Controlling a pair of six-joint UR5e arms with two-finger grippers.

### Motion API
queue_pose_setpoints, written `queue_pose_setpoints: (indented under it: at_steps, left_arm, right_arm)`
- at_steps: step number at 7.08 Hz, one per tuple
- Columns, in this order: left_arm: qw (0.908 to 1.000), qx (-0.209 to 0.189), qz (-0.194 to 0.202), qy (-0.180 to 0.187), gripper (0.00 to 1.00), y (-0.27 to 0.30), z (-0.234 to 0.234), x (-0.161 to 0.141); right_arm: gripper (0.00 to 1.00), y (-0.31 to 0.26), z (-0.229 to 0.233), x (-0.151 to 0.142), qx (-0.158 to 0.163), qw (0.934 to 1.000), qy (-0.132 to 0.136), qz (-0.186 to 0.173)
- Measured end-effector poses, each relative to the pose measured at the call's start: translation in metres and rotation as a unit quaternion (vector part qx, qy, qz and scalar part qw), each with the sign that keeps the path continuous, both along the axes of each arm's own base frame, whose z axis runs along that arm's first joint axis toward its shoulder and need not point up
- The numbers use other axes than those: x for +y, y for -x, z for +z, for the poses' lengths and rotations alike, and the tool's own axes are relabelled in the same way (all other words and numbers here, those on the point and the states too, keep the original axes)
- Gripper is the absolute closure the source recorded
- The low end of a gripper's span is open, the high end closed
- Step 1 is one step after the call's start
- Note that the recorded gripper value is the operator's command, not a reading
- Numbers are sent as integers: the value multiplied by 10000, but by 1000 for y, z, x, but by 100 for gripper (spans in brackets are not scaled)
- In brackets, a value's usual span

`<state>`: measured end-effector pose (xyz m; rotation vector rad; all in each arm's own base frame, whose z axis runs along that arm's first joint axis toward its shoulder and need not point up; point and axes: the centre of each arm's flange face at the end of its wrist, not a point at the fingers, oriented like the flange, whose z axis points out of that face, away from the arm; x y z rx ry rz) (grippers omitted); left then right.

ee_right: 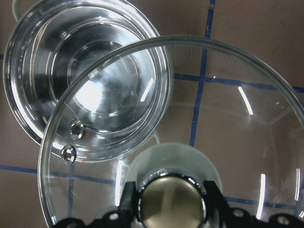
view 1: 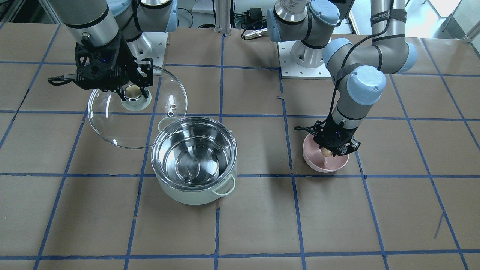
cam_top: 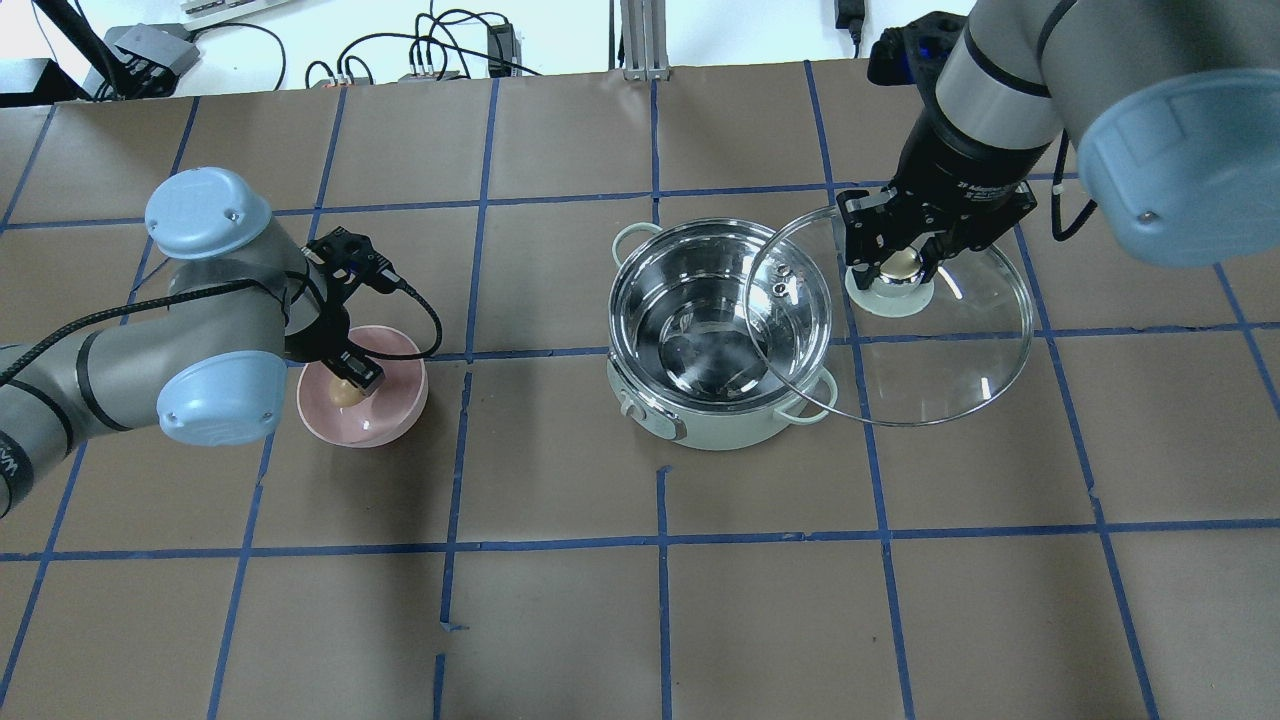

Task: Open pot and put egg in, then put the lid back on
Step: 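Lift the egg from the bowl and carry it over the pot with the left gripper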

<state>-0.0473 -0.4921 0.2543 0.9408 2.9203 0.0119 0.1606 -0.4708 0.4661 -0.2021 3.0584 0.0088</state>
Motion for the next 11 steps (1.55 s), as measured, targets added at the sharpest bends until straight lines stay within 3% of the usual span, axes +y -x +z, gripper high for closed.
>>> queue_pose_setpoints:
  at_steps: [2,5,8,11]
  left_arm:
    - [9994,175,289,25,91,13,30,-6]
    - [9946,326,951,258,91,78,69,-16]
    - [9790,560,1911,430,91,159,118,-26]
    - [9636,741,2512,534,91,236,128,-25]
  right_arm:
    - [91,2,1,-1,52,9998,35,171]
    - [91,9,-1,-3,88,9997,27,222]
    - [91,27,-4,-7,84,9996,-13,281]
    - [91,30,-6,-7,82,9994,-19,338]
